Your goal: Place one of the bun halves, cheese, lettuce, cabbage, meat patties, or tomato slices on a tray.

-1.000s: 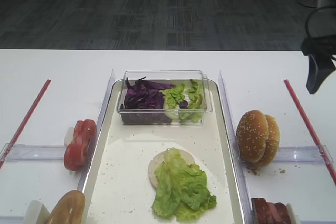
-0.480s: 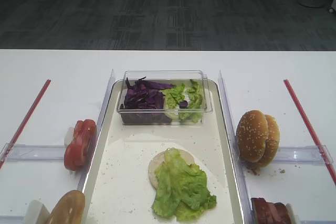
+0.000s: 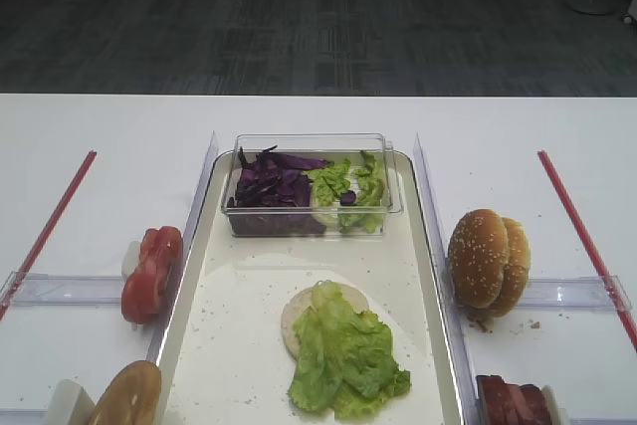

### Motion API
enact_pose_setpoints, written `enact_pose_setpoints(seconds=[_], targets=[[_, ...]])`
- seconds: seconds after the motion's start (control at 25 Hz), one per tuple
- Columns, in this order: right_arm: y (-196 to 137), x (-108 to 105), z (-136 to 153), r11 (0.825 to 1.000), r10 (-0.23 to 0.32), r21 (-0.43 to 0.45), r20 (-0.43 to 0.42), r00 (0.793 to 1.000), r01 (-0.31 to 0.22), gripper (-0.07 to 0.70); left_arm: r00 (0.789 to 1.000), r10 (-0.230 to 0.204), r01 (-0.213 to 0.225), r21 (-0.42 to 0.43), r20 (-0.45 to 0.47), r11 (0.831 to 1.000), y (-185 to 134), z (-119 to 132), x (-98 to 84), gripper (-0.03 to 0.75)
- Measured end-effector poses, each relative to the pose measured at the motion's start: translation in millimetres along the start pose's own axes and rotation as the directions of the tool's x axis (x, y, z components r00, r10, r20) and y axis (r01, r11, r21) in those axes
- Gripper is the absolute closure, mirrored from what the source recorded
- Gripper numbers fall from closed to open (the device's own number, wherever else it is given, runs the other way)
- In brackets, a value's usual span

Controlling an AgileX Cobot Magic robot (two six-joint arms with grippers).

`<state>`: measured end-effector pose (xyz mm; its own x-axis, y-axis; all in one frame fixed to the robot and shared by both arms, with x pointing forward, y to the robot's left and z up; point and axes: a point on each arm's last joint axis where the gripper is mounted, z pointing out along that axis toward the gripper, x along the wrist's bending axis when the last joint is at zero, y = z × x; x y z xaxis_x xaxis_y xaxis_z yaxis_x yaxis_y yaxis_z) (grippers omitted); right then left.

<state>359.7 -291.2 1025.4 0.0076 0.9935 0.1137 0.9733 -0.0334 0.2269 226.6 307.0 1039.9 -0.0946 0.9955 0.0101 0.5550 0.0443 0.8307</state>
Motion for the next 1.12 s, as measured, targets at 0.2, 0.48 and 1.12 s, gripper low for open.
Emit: enact_pose_setpoints(seconds=[0.2, 0.48, 1.12], targets=[[-27, -2, 1, 0.997, -0.016, -0.077, 0.024, 1.000, 0.018, 0.002, 1.000, 0.000, 0.000, 0.000, 0.000, 1.000, 0, 0, 0.0, 0.224], [-51, -2, -13, 0.960, -0.011, -0.280, 0.030, 0.999, 0.019, 0.002, 1.000, 0.000, 0.000, 0.000, 0.000, 1.000, 0, 0, 0.0, 0.224], [-108, -1, -43, 0.753, -0.043, -0.654, 0.064, 0.997, 0.075, 0.004, 1.000, 0.000, 0.000, 0.000, 0.000, 1.000, 0, 0, 0.0, 0.224]])
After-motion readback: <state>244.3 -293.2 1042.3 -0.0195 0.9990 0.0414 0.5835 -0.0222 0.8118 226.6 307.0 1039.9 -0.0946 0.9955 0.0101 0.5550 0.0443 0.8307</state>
